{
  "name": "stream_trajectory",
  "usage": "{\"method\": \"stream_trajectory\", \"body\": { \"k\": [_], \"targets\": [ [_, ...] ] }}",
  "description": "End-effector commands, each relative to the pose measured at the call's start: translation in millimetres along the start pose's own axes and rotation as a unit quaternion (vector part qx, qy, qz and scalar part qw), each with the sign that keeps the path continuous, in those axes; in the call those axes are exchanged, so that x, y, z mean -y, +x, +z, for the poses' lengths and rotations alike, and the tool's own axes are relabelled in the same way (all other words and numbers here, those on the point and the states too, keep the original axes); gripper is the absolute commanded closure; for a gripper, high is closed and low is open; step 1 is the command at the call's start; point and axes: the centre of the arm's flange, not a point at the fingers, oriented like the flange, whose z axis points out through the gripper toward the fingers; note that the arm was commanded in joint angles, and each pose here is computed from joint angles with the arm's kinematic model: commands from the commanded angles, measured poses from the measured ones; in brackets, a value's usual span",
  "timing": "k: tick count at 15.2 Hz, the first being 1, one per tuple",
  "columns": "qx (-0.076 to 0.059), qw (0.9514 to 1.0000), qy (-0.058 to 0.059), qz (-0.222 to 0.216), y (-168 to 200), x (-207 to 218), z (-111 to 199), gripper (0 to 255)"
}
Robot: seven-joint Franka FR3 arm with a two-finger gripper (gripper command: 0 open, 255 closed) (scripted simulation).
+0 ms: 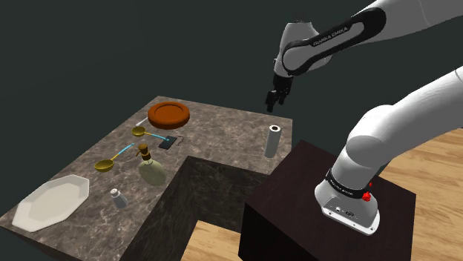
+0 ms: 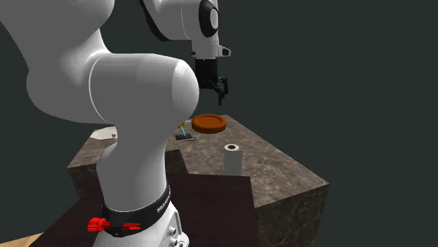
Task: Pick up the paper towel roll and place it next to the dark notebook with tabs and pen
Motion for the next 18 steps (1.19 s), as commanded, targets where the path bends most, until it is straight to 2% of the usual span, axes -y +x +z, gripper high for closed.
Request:
{"method": "stream_trajectory", "body": {
  "k": [1, 14, 18],
  "targets": [
    [0.000, 1.0000, -0.004, -0.005, 3.2, -10.4, 23.4, 0],
    [0.007, 0.9989, -0.026, -0.038, 26.0, -82.7, 173.2, 0],
    [0.007, 0.9989, -0.026, -0.038, 25.7, -83.9, 194.3, 0]
  ]
}}
